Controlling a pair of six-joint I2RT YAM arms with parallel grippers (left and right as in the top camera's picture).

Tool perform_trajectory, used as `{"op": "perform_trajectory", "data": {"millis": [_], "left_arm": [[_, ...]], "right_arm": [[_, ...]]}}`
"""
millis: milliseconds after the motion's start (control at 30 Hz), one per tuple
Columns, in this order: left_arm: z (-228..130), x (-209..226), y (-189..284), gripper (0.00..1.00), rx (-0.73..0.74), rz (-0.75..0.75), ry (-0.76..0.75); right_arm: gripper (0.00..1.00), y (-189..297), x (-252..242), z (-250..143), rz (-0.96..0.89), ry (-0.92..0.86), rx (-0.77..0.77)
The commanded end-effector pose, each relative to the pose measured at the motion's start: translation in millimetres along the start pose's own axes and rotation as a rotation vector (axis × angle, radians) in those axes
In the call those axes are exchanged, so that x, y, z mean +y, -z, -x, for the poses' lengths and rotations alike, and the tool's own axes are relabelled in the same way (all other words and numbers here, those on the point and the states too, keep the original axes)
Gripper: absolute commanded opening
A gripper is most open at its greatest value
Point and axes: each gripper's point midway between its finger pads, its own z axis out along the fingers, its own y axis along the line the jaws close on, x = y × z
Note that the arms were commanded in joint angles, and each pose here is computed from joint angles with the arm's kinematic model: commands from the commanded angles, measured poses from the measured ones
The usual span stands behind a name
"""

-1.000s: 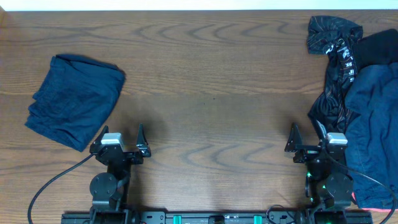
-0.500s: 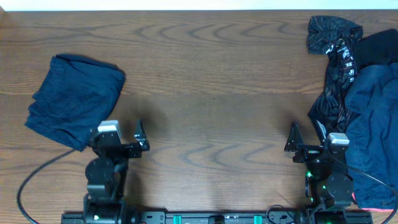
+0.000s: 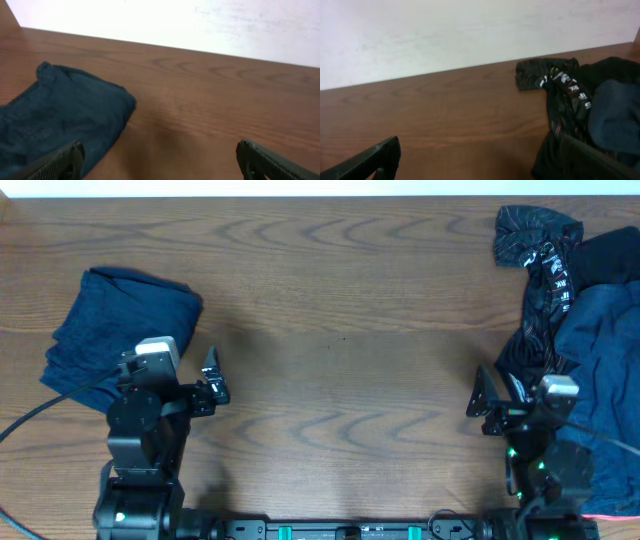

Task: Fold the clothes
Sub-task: 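Reach the right gripper into the clothes pile and grasp the denim shorts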

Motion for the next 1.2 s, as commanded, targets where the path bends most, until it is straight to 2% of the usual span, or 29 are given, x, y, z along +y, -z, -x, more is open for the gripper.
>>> {"op": "perform_trajectory", "data": {"millis": [0,300,433,567,733,900,1033,1167], "left_arm": [[13.3,-1.2,11.3,0.98,-0.005,0.004,0.016],[3.4,1.3,23.5,0.98,0.140,0.031,0.026],[-13.1,0.6,25.7,0.98,0.276,0.036,0.020],[-18.8,-11.3,24.7,0.98,0.347,-0.025,0.029],[-18.8,-18.6,24.2,0.98,0.351,-0.066,0.036],[-16.8,-19.1,23.4,0.98,0.343,-0.068,0.036],[-16.8,-19.1,23.4,0.98,0.343,-0.068,0.036],[-17.1,-19.0,23.5,0.99,0.344,-0.068,0.036]], "right_arm": [[0.99,-3.8,1.7,15.0,-0.014,0.034,0.049],[0.99,-27.0,-4.2,0.5,-0.101,0.043,0.428],[0.99,-39.4,-11.3,-5.6,-0.155,0.056,0.545],[0.99,-51.0,-20.9,-15.3,-0.202,0.089,0.604],[0.99,-46.4,-89.5,-17.9,-0.570,0.099,0.614],[0.97,-48.3,-148.6,-25.9,-0.782,0.066,0.637],[0.95,-66.8,-185.8,-33.2,-0.833,-0.021,0.603],[0.89,-90.5,-197.3,-57.7,-0.743,-0.058,0.648]]}}
